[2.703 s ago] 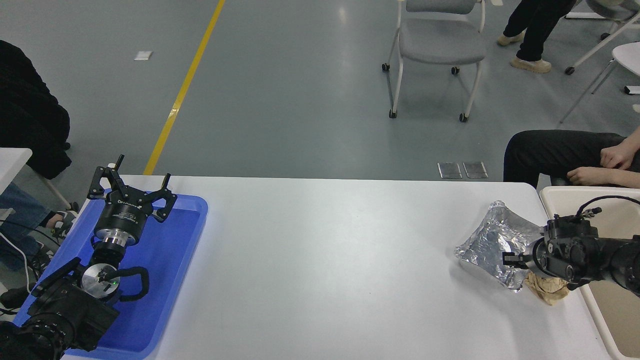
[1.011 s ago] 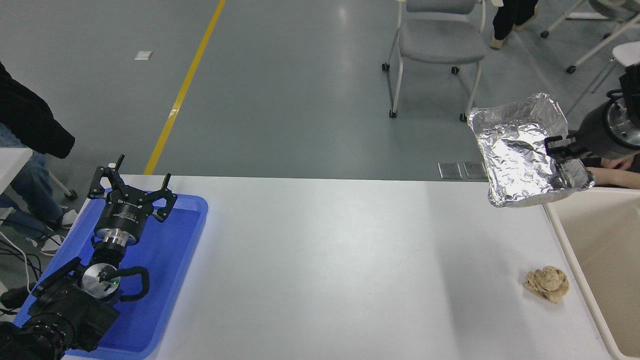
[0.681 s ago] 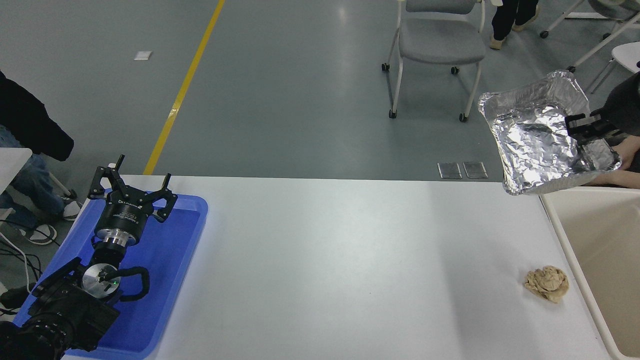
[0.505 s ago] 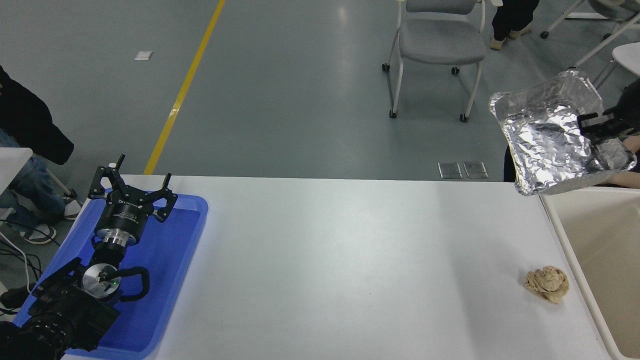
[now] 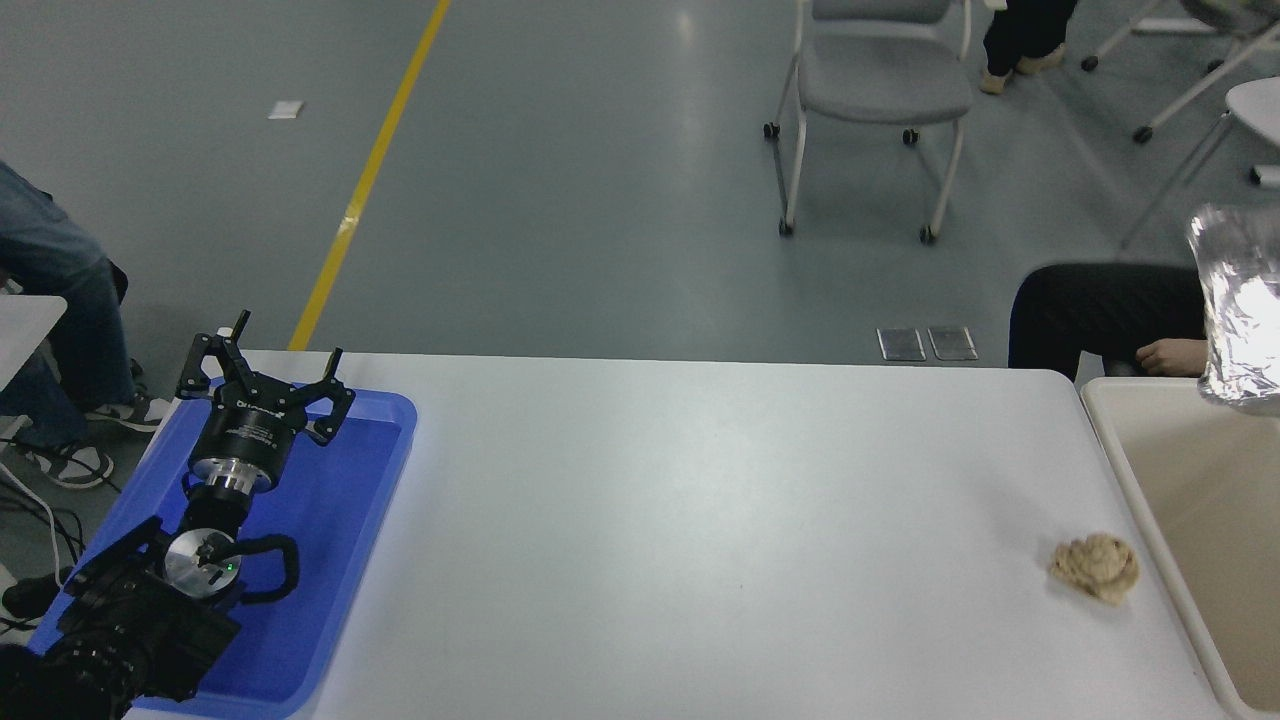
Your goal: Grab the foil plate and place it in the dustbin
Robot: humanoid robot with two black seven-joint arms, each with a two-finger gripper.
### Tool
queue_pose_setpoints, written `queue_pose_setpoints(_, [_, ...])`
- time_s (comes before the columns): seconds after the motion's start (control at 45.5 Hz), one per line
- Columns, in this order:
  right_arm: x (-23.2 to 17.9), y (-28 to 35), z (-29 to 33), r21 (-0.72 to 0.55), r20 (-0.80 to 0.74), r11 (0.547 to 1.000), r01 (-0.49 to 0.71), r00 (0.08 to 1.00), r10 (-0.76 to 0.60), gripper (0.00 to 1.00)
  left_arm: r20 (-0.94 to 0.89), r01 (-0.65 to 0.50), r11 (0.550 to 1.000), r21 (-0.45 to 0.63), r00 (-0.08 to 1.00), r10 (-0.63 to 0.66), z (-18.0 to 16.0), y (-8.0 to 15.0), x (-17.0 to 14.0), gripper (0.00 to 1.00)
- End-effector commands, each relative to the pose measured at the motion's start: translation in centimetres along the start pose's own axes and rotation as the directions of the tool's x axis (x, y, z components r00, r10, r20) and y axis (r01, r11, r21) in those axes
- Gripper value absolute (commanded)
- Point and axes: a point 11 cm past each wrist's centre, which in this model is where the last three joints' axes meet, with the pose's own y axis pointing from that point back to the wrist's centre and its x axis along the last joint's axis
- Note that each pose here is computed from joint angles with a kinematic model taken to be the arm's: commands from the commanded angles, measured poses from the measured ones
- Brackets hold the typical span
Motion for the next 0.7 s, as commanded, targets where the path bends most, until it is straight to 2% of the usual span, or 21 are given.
queue_pose_setpoints(0.0, [-4.8,-4.4,6.0,-0.133,0.046,0.991,-0.021,0.999,0.027,0.0,0.0,0.001,1.0,0.001,1.0,-0.001,0.0,0.0,0.0,1.0])
queue_pose_setpoints(0.242, [-9.4,-8.7,4.4,-0.144,-0.073,0.987,-0.072,0.995,0.062,0.0,0.002,-0.002,1.0,-0.001,1.0,0.002,0.1,0.0,0.1,1.0])
queue_pose_setpoints(0.396, [-12.2,-10.8,2.8,-0.133,-0.079,0.988,-0.083,0.994,0.073,0.0,0.002,-0.002,1.0,-0.001,1.0,0.002,0.1,0.0,0.1,1.0])
queue_pose_setpoints(0.681, [-14.9,-12.6,0.6,-0.108,-0.096,0.99,-0.089,0.992,0.079,0.0,0.004,-0.004,1.0,-0.001,1.0,0.004,0.1,0.1,0.2,1.0])
